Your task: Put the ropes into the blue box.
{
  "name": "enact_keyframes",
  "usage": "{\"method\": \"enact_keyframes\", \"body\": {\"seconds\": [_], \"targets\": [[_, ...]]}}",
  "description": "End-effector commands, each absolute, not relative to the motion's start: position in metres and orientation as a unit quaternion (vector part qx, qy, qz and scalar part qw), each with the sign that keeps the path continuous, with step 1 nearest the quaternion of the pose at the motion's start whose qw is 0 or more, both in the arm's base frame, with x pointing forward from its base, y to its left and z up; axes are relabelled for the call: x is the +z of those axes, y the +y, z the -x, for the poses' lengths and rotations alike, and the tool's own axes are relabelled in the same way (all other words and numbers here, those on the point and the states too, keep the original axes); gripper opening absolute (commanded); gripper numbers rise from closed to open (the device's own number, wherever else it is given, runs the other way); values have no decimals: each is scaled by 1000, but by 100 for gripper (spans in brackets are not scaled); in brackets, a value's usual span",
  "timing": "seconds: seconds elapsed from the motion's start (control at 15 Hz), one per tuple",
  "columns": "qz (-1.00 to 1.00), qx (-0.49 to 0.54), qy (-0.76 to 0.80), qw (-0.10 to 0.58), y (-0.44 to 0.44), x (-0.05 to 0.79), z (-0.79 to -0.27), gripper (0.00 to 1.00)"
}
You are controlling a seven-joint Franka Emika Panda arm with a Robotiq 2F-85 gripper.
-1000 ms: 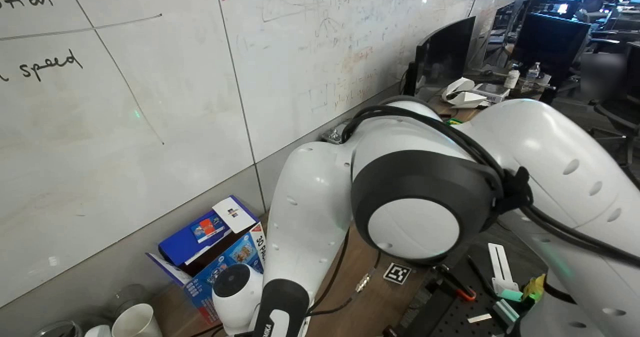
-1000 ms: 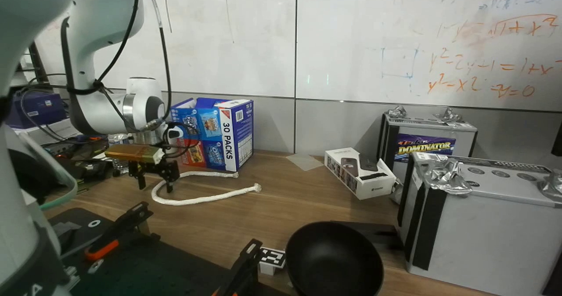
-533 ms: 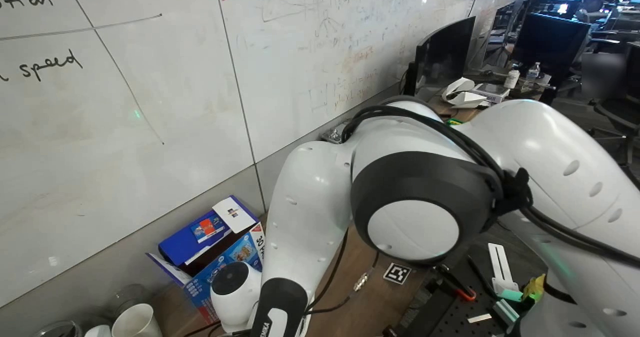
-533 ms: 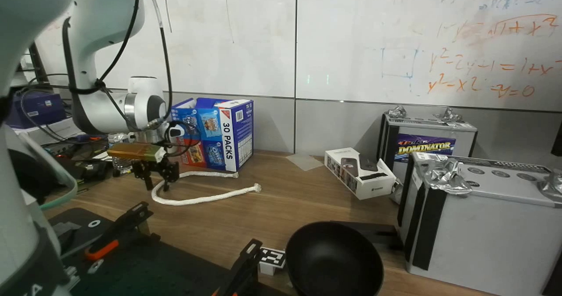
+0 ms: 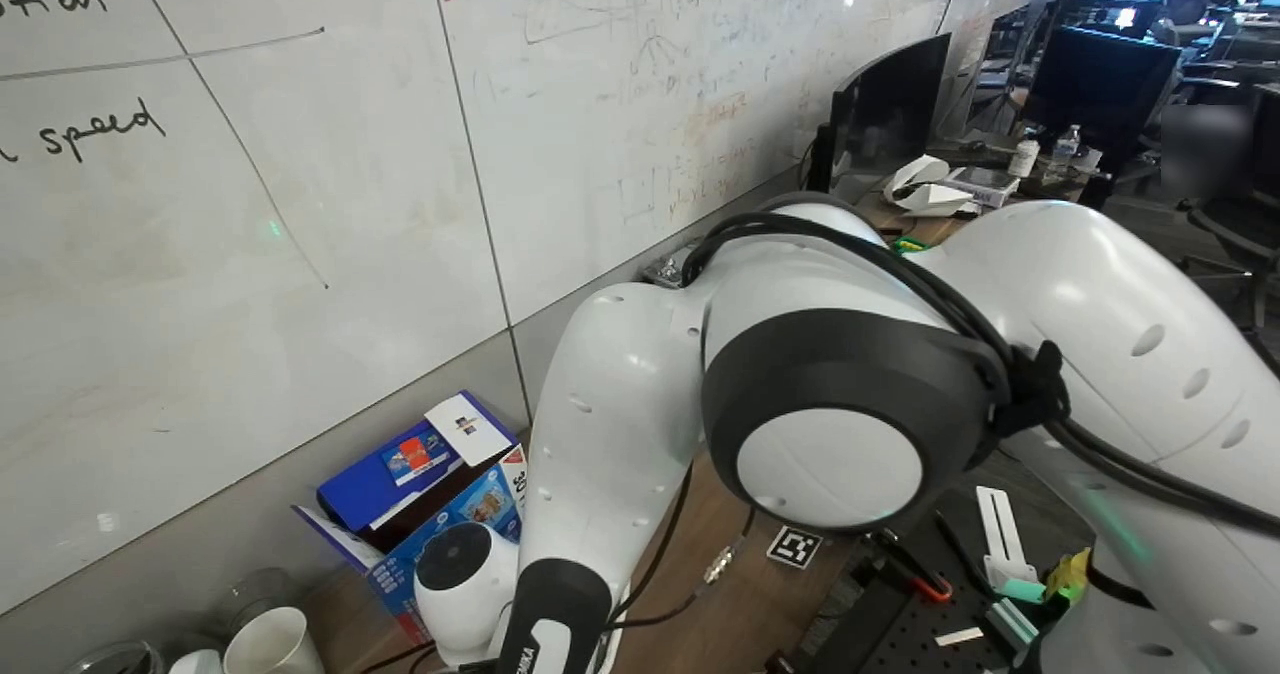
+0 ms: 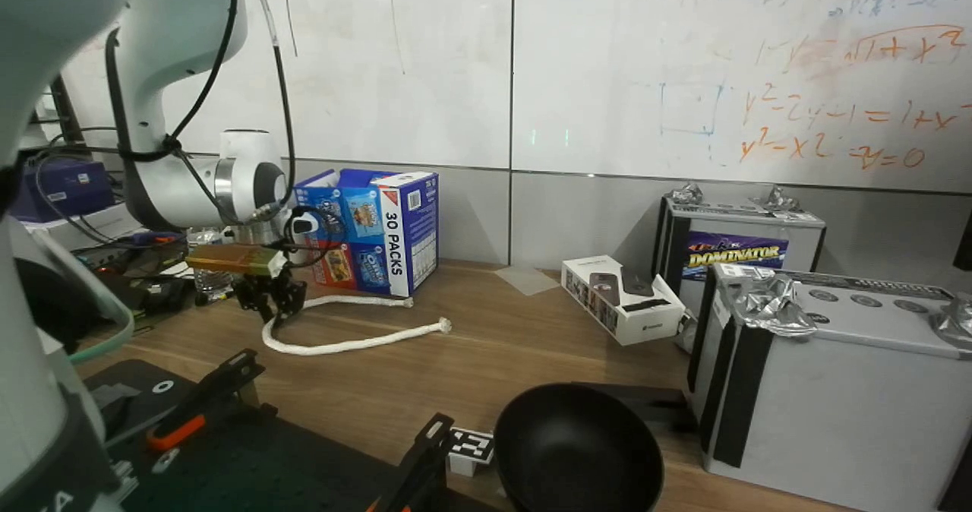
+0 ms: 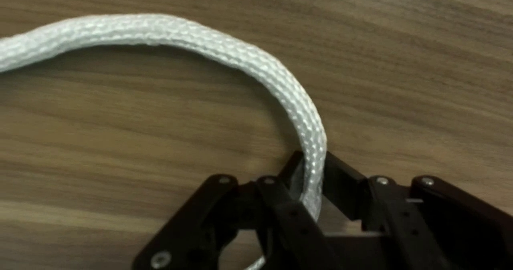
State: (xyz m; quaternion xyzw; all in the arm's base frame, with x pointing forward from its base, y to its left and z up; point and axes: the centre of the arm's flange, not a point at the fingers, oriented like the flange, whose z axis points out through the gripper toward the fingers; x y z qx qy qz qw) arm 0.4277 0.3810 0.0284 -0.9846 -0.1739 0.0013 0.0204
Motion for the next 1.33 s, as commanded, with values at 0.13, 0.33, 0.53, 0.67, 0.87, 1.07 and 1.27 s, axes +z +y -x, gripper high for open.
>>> {"method": "enact_keyframes", "body": {"seconds": [0.13,0.33,0.53,0.67,0.87,1.07,1.27], "targets": [[983,15,-182,30,358,107,-456,10],[977,18,-203,66,351,165,-471,10],[972,17,-212,103,345,233,-487,11],[972,9,-204,119,341,280,-495,11],[974,-10,-184,132,334,352,-503,11],[976,-31,-165,140,329,427,-508,11],[977,-54,-149,145,327,505,-513,11]]}}
